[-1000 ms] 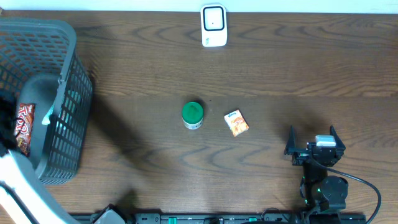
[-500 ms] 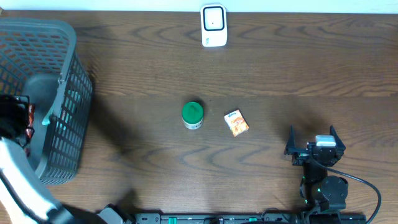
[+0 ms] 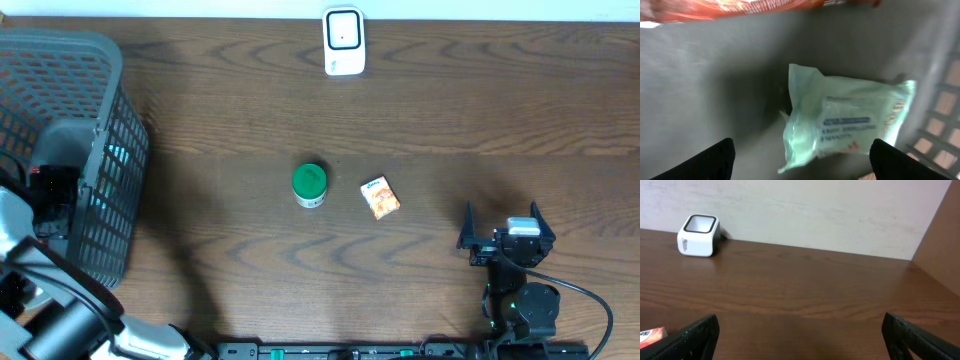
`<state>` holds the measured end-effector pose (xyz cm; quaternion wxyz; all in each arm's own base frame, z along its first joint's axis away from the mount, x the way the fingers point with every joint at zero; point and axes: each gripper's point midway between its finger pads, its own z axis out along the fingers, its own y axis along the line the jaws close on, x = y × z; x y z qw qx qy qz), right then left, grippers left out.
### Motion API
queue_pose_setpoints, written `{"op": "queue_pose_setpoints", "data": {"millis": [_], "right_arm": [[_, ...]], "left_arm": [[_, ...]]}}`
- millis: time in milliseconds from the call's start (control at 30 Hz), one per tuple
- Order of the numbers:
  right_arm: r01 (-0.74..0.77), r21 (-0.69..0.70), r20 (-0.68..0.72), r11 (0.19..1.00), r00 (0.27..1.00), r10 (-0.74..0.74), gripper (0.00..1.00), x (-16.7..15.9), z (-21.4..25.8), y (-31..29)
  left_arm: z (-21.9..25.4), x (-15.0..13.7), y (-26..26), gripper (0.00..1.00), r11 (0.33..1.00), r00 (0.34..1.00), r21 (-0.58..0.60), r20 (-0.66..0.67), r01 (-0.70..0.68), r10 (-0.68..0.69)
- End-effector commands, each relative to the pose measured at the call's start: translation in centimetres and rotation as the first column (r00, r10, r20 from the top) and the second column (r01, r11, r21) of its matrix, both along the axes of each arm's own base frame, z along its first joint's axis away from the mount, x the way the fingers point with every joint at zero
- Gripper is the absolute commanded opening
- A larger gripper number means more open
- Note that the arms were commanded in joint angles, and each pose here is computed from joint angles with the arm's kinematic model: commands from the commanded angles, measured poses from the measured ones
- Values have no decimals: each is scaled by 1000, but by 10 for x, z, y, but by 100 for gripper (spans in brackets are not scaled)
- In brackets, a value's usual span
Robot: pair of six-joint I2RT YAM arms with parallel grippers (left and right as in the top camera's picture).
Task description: Scan the item barcode
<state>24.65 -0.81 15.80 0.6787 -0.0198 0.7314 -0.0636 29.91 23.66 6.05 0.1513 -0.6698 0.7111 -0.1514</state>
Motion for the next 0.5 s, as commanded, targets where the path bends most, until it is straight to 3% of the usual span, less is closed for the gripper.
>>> {"op": "queue_pose_setpoints", "data": {"millis": [0, 467], "right_arm": [[19, 10, 0, 1000, 1000, -19, 99, 0, 0, -4], [19, 10, 0, 1000, 1000, -19, 99, 0, 0, -4]], "left_arm": [[-13, 3, -7, 87, 998, 999, -50, 5, 38, -37], [-71, 10, -29, 88, 967, 997, -240, 8, 81, -81]]}}
